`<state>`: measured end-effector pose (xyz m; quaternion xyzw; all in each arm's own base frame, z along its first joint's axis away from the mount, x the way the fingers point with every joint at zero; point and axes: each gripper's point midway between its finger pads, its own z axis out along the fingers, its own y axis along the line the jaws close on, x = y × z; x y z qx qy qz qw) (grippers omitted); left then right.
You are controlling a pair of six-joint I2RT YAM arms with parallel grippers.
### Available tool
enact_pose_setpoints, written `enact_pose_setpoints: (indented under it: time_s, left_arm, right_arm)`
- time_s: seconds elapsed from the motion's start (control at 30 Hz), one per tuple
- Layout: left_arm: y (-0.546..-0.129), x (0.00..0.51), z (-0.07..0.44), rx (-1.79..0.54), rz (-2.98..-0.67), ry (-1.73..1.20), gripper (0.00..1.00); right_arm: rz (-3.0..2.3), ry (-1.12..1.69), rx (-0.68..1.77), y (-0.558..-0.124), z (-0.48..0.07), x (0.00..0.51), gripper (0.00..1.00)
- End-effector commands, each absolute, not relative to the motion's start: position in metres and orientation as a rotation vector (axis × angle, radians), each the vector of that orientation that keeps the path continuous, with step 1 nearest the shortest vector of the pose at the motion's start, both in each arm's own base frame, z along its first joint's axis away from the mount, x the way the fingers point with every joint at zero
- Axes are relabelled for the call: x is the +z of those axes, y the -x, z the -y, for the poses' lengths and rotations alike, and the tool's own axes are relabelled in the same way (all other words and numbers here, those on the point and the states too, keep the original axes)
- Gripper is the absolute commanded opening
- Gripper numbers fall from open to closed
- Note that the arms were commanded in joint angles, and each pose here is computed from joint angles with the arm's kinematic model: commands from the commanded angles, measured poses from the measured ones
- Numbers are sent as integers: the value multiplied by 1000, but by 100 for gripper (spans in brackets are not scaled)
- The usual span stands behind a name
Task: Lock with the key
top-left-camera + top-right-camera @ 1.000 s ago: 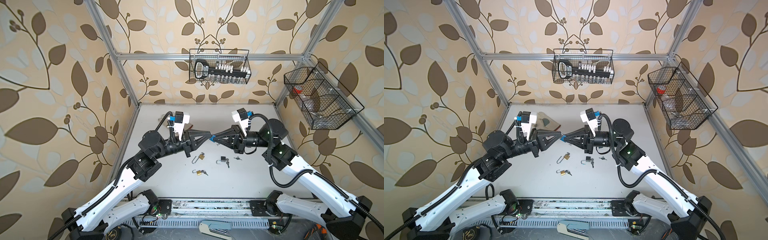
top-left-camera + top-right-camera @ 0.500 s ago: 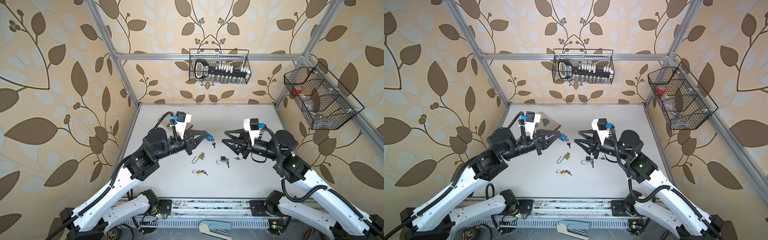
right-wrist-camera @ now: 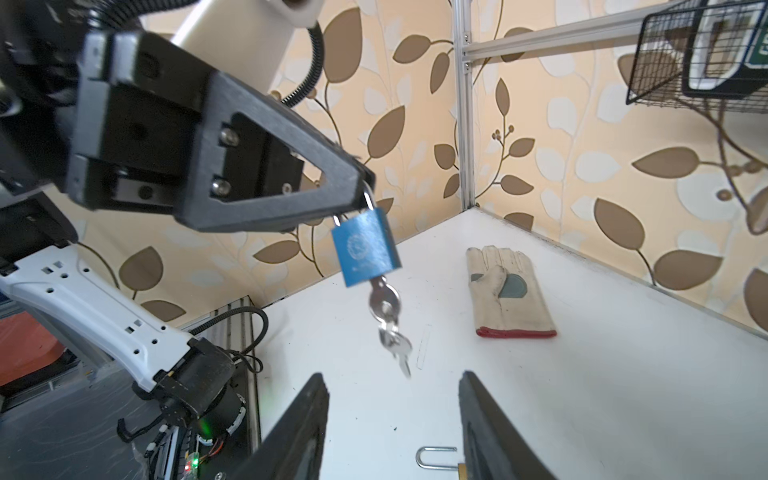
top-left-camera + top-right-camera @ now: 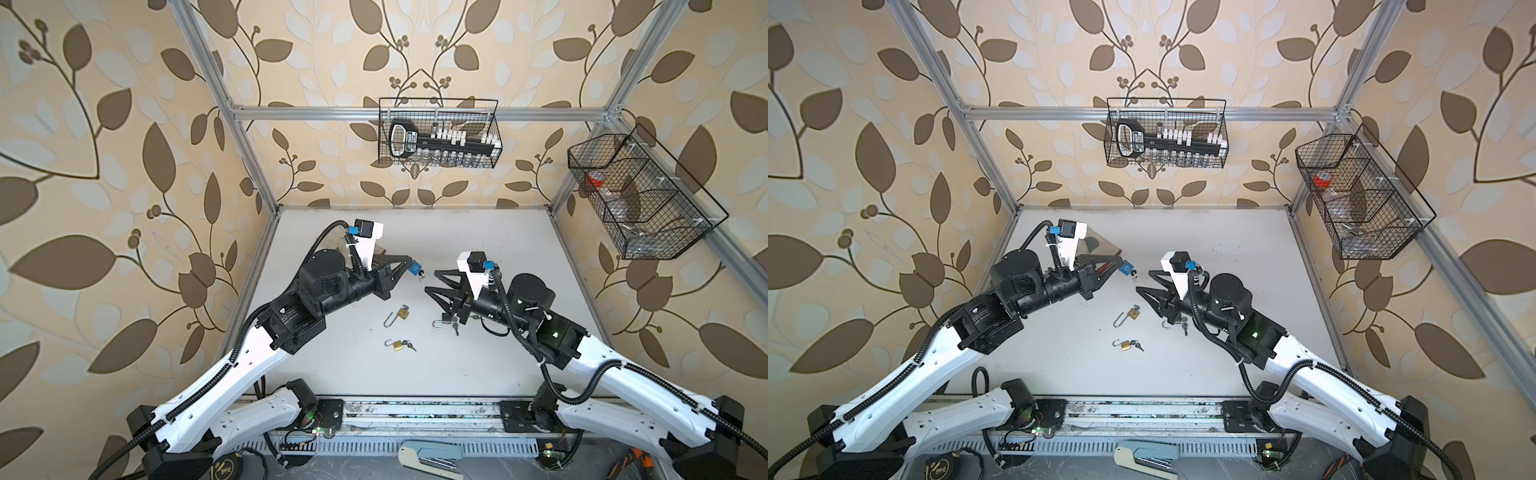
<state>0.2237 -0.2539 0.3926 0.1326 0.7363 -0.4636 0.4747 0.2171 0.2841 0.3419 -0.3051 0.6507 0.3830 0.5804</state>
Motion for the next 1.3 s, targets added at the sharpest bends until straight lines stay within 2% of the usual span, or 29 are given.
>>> enact_pose_setpoints:
  time_s: [0.0, 0.17, 0.57, 0.97, 1.27]
  left_arm:
    - [-224, 414, 251, -1161, -1729, -301, 0]
    - [-223, 415, 251, -1169, -1725, -305, 0]
    - [-221, 416, 255, -1190, -1724, -318, 0]
    - [-222, 421, 252, -1184, -1713, -311, 0]
    - [-216, 435, 237, -1164, -1658, -273, 0]
  right_arm:
    - [-1438, 703, 893, -219, -291, 359, 53]
    - [-1470, 693, 869, -229, -296, 356, 50]
    - [-1474, 695, 861, -235, -302, 359, 25]
    - [-1543, 664, 806, -240, -293, 339, 0]
    - [-1635, 648, 723, -236, -271, 297, 0]
